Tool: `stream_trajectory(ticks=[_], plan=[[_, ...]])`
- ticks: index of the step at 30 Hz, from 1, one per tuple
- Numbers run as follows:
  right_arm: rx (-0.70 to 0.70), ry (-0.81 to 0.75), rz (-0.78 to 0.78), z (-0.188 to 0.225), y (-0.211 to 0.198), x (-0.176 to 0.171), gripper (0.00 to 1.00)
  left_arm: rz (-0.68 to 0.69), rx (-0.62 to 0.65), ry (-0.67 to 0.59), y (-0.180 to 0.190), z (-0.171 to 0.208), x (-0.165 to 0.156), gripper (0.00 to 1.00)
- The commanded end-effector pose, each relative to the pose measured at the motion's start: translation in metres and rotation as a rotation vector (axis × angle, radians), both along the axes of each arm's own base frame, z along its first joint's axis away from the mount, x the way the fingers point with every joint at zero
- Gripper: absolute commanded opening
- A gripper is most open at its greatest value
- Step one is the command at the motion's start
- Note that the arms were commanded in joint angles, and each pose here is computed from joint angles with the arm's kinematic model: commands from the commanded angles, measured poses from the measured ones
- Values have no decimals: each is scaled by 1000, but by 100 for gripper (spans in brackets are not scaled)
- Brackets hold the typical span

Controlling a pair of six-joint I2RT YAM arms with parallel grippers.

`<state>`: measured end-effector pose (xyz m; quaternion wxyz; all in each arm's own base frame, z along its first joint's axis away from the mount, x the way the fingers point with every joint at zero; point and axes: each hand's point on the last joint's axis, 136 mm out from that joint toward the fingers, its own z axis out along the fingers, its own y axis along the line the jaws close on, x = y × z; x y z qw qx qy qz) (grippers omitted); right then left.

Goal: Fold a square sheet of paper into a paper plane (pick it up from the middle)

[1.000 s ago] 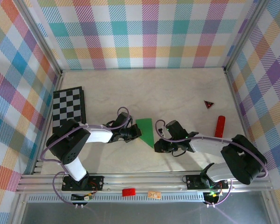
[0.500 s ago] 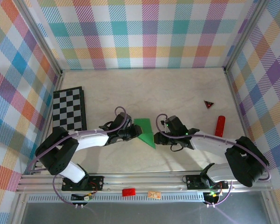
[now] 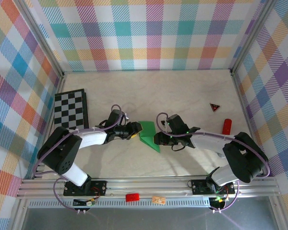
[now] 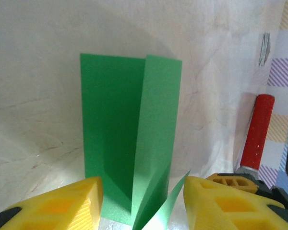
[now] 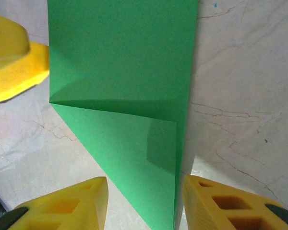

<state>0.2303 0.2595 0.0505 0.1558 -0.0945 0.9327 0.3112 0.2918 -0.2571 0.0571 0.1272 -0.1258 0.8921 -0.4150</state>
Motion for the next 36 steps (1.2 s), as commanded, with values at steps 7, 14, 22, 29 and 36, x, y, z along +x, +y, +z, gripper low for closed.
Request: stream_trajectory(ticks=[7,14,22,29,36], plan=[[65,-40,-10,11,0,0,52,-78,-127,39,-18,1,4,45],[69,-45,-17,11,-3,-1,52,-129,-156,60,-26,-2,8,42],[87,-103,-28,20,-9,-3,53,-190,-191,71,-35,-1,16,39],[105,-168,-6,33,-11,-4,50,-204,-197,81,-40,-5,21,28],[135,-342,53,45,-12,-3,50,-124,-143,58,-31,-6,30,10]])
